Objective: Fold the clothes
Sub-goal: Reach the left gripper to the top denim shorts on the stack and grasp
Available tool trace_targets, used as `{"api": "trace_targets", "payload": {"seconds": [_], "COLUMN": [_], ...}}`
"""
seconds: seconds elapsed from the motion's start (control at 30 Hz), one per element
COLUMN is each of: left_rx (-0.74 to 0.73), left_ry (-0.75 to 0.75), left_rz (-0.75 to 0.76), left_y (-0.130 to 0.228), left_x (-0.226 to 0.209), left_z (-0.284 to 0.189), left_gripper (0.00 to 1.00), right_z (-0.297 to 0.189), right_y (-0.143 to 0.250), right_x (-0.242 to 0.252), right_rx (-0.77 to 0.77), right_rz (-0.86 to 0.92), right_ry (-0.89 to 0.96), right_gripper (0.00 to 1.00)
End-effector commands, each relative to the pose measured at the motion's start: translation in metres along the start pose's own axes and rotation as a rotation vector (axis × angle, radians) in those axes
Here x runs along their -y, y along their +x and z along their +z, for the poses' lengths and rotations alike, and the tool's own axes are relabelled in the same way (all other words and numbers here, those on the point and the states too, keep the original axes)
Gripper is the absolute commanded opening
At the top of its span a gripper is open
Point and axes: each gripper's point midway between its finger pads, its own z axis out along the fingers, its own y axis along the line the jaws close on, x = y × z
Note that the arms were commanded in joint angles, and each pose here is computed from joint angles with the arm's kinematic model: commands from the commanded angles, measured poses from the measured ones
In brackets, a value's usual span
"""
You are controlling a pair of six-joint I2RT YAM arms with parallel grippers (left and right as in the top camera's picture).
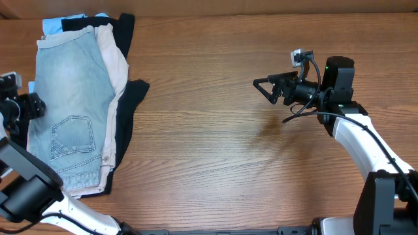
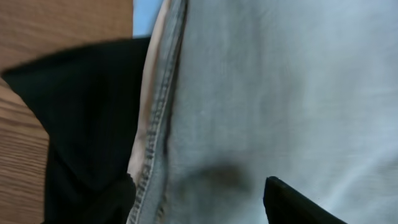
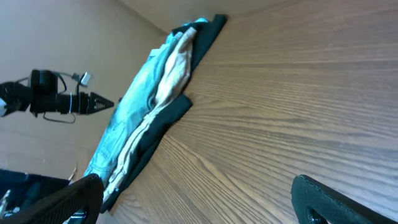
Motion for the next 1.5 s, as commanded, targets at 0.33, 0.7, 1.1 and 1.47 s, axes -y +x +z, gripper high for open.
{"api": "trace_targets", "payload": {"seconds": [0.33, 0.7, 1.1, 1.47], "left_rx": [0.05, 0.042, 0.05, 0.024], "left_ry": [0.07, 0.118, 0.113, 0.044], "left_rz": [0.026, 0.022, -0.001, -0.018], "left_y": [-0.011, -0.008, -0.01, -0.003], "left_x": [0.005, 0.014, 0.012, -0.006], "left_z": [0.015, 0.026, 0.029, 0.028], "left_gripper": [0.52, 0.49, 0.15, 0.54], "right_z": [0.0, 0.0, -0.001, -0.001], "right_y": [-0.005, -0.002, 0.004, 0.004], "right_x": [0.003, 0.005, 0.011, 0.012], "right_rx": [0.009, -0.001, -0.017, -0.016], "right_rz": [0.0, 0.016, 0.047, 0.047], "right_ry": [0.039, 0.047, 0.081, 0.084], "right_gripper": [0.95, 0.96, 0.96, 0.96]}}
